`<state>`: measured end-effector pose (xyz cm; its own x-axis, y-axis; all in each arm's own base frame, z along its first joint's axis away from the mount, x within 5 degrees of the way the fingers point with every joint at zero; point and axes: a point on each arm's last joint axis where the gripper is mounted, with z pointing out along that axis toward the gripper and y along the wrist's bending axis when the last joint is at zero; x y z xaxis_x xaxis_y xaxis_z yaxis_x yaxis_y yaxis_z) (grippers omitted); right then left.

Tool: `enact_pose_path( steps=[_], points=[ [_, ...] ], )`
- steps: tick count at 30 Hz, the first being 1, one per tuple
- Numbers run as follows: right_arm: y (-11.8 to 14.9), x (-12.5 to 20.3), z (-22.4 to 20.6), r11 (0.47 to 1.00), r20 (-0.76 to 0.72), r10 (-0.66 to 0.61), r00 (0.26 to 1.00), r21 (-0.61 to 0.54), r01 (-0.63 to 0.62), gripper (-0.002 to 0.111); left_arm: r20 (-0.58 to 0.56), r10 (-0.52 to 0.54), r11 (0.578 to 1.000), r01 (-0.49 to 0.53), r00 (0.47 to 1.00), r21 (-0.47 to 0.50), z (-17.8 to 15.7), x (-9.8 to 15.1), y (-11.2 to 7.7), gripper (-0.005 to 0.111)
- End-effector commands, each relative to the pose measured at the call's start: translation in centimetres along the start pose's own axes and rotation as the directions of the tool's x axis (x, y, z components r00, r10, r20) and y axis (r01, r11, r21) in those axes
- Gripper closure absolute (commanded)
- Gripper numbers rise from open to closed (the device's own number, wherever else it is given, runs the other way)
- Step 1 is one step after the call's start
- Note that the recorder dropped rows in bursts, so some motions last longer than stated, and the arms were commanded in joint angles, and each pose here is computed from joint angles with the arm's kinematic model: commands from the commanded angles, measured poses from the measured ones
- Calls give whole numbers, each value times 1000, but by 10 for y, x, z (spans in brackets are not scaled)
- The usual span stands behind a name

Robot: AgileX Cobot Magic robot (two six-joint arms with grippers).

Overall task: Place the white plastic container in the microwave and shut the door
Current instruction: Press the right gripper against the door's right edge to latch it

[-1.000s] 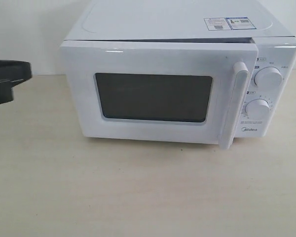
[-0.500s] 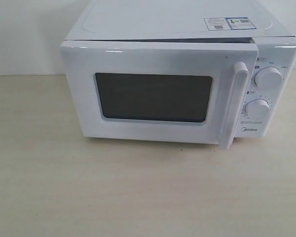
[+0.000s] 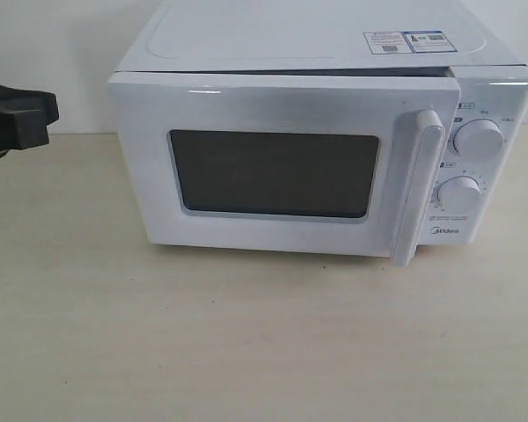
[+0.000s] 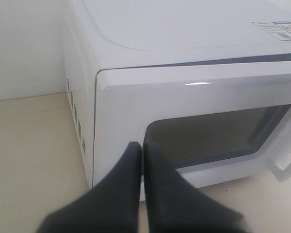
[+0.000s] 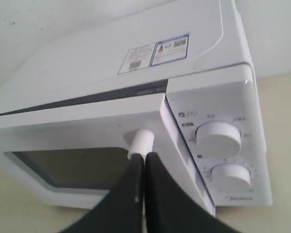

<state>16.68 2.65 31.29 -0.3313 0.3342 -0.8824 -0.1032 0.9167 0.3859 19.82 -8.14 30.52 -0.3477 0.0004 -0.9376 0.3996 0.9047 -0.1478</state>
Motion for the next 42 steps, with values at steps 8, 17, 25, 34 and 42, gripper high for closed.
enact_pose_path(
  steps=[8,17,25,34,42],
  points=[
    [41,33,49,933,-45,-357,933,-72,353,108,-14,-6,999,7,1000,36,1,0,-3,102],
    [59,48,80,895,-43,-445,894,-20,445,108,-16,-6,999,7,1000,41,1,0,-4,102],
    [69,43,117,891,-31,-448,894,67,449,108,-16,-6,999,7,1000,41,1,0,-4,102],
    [74,47,147,878,-44,-462,886,115,464,108,-16,-6,999,7,1000,41,1,0,-4,102],
    [75,40,150,872,-6,-468,884,159,463,108,-12,-4,999,4,1000,33,1,-1,-3,102]
  ],
)
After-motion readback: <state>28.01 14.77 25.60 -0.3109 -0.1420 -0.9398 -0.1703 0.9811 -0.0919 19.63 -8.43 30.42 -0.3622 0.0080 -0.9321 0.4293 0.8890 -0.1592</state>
